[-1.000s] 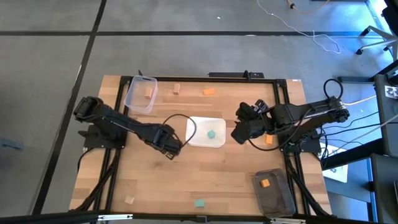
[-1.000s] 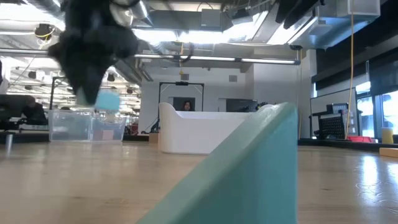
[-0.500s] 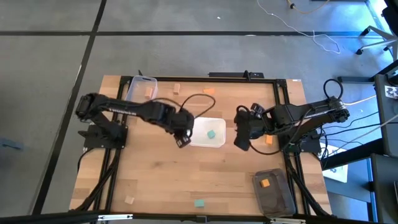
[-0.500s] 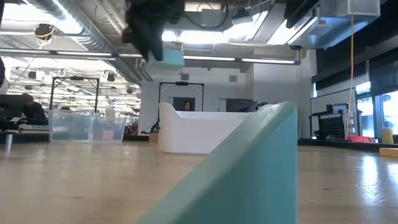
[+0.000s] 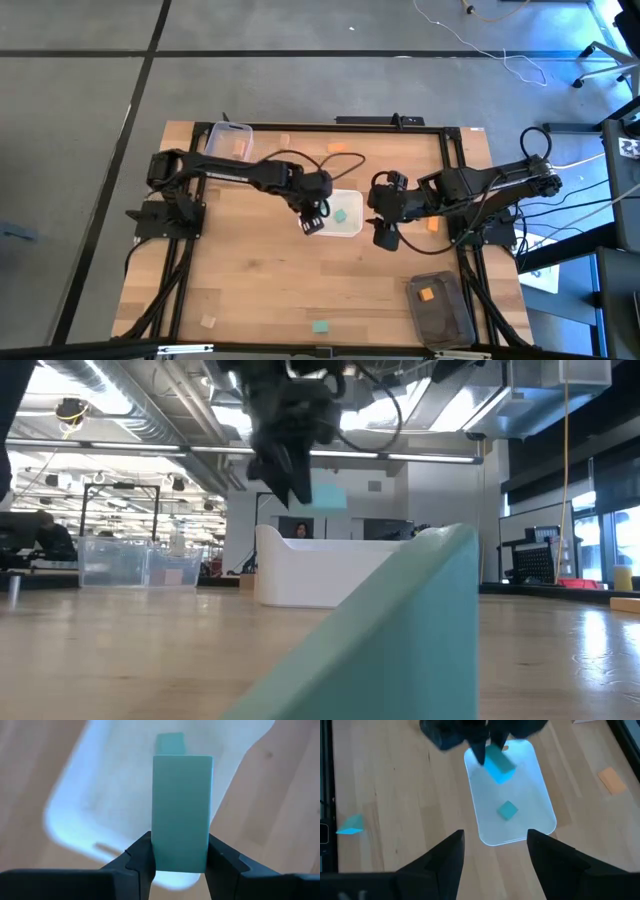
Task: Sort & place blocks by color
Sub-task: Put the top light blue block into the white bin, then put the bottom yellow block into the black bin
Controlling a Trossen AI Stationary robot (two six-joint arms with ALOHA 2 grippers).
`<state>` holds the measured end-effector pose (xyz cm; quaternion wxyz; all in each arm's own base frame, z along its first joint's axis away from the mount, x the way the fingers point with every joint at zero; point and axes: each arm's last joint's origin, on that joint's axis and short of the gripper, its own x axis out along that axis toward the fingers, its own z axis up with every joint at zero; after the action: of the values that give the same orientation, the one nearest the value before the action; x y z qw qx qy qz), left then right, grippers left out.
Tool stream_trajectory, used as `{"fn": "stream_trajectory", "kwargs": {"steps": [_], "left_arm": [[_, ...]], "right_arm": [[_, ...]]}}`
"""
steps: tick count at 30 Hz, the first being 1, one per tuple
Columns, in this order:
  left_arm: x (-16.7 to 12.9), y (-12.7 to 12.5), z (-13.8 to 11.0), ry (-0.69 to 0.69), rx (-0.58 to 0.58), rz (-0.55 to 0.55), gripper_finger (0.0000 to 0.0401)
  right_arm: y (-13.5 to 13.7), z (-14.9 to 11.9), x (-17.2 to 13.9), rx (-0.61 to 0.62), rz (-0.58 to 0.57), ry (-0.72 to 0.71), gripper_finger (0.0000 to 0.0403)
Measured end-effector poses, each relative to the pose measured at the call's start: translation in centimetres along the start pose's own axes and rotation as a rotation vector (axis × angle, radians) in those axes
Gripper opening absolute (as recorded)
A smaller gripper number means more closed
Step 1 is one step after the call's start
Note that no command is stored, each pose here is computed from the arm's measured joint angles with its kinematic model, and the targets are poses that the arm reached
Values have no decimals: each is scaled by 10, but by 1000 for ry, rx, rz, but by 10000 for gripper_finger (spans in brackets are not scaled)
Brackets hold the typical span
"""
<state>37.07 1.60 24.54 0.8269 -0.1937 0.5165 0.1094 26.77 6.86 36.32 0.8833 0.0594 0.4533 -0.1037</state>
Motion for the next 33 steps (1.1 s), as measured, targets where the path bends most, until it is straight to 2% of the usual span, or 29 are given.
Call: {"fn": "stream_trajectory", "kwargs": {"steps": [4,9,12,17,24,27,33], "left_arm": [[25,-1,3,22,40,-27,128],[43,3,0,72,18,-3,128],[46,4,0,74,17,4,131],[46,5,1,63,21,23,164],[46,6,1,61,11,23,167],[37,5,2,52,5,13,168],[-5,1,1,-6,-40,-16,169]], "right_arm": [[0,0,0,1,0,-1,216],[0,0,0,3,0,-1,216],[0,0,0,3,1,-2,216],[0,0,0,3,1,-5,216],[0,1,0,13,3,-6,216],[0,0,0,27,2,-4,216],[0,-1,1,-6,7,11,216]]}}
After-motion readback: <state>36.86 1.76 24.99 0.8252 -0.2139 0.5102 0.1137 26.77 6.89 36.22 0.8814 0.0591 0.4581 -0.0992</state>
